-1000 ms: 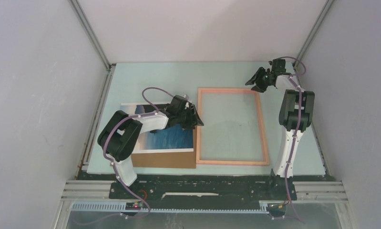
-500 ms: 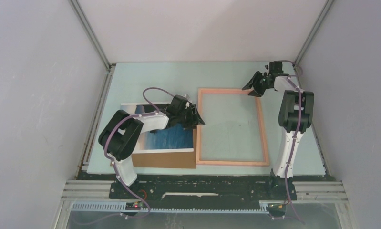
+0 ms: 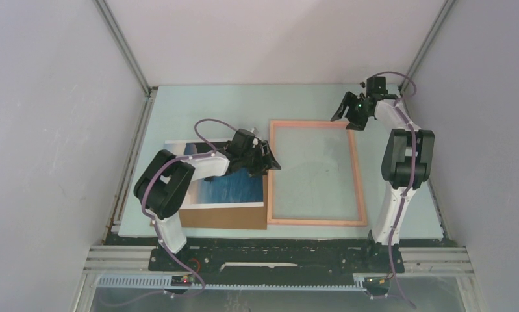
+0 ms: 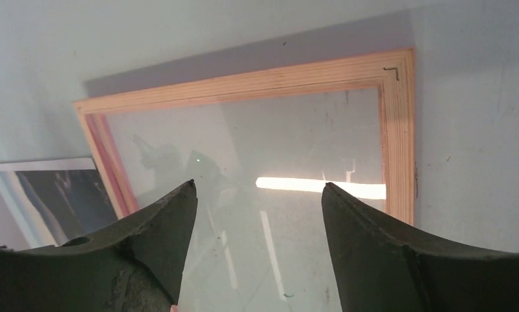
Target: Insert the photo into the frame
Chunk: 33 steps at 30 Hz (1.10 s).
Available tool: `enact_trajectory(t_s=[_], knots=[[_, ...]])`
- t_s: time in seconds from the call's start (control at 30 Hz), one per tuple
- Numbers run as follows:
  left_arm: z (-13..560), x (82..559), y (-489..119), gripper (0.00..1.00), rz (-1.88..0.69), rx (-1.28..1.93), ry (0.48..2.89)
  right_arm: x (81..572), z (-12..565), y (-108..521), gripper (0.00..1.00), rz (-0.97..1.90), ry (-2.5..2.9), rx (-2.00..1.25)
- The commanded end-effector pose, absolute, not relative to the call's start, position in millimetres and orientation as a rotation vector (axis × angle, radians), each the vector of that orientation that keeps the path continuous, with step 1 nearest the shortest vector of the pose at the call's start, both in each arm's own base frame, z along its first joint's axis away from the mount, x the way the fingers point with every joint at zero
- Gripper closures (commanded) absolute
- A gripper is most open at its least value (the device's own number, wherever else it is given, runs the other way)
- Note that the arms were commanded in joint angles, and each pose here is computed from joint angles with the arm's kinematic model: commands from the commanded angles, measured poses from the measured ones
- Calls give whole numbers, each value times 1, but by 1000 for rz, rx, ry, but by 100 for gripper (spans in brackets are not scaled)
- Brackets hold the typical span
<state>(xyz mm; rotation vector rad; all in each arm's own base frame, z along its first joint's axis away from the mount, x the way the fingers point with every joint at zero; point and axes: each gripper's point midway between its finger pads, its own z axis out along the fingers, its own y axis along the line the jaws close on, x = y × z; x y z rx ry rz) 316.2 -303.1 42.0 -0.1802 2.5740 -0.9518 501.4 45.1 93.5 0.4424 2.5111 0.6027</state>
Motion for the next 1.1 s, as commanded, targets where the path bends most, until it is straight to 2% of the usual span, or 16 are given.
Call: enact_trajectory(t_s=[0.0,0.3,0.43,0.6,0.73,0.93,1.07], knots=[[44,309,-301,27,-974,-145,2586,504,107,25,22,493,2515,400],[45,306,-315,30,-1083,-166,2605,435,95,2,21,449,2530,563],[49,302,-315,28,-1110,-176,2597,427,87,-9,20,453,2535,604],[61,305,-306,21,-1064,-155,2562,463,103,-14,23,455,2414,558],[62,305,-304,20,-1035,-123,2590,501,105,-7,46,544,2367,535],[56,304,-303,22,-1026,-122,2605,546,93,8,48,572,2365,501],[56,305,-302,23,-1012,-118,2602,558,90,18,53,570,2377,484]])
